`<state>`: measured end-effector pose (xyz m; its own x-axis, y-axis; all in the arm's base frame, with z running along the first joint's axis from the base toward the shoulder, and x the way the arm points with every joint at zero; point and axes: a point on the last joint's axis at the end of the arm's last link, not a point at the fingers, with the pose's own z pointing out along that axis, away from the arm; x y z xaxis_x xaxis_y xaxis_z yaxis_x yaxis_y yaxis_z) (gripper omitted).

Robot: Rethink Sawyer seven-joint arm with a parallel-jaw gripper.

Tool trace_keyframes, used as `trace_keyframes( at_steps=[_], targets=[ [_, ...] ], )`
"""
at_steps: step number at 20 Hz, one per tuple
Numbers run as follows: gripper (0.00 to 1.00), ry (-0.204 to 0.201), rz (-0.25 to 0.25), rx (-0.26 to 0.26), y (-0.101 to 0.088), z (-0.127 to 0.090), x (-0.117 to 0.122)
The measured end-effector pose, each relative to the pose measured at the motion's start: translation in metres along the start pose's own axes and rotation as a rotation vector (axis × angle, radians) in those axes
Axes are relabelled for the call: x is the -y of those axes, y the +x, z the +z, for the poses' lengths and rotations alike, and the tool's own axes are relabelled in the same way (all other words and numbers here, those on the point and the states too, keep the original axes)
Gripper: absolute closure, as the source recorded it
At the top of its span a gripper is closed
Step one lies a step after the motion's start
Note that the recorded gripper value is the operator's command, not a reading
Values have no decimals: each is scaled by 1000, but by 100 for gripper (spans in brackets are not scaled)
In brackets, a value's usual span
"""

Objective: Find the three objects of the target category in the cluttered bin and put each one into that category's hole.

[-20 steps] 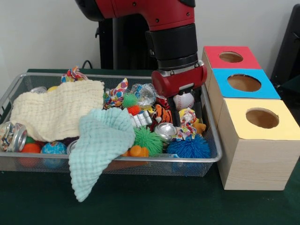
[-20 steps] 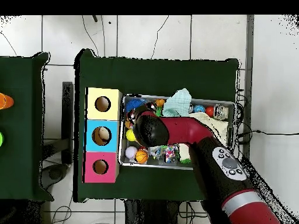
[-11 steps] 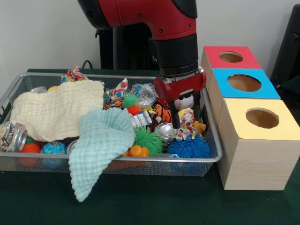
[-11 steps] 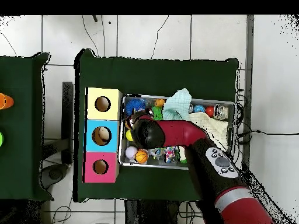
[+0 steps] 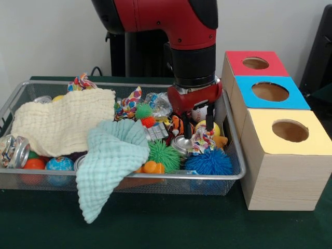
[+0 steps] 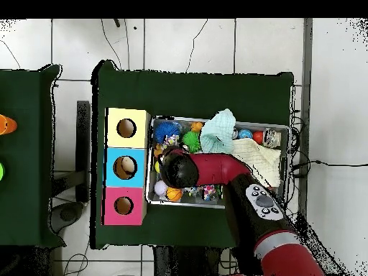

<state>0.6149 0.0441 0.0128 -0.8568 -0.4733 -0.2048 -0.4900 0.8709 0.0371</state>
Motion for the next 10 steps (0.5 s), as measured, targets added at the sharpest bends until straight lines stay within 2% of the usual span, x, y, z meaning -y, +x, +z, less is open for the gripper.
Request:
trace_keyframes(
  at_steps=[10],
  targets=[
    [0, 1, 13, -10, 7, 2, 5]
  ],
)
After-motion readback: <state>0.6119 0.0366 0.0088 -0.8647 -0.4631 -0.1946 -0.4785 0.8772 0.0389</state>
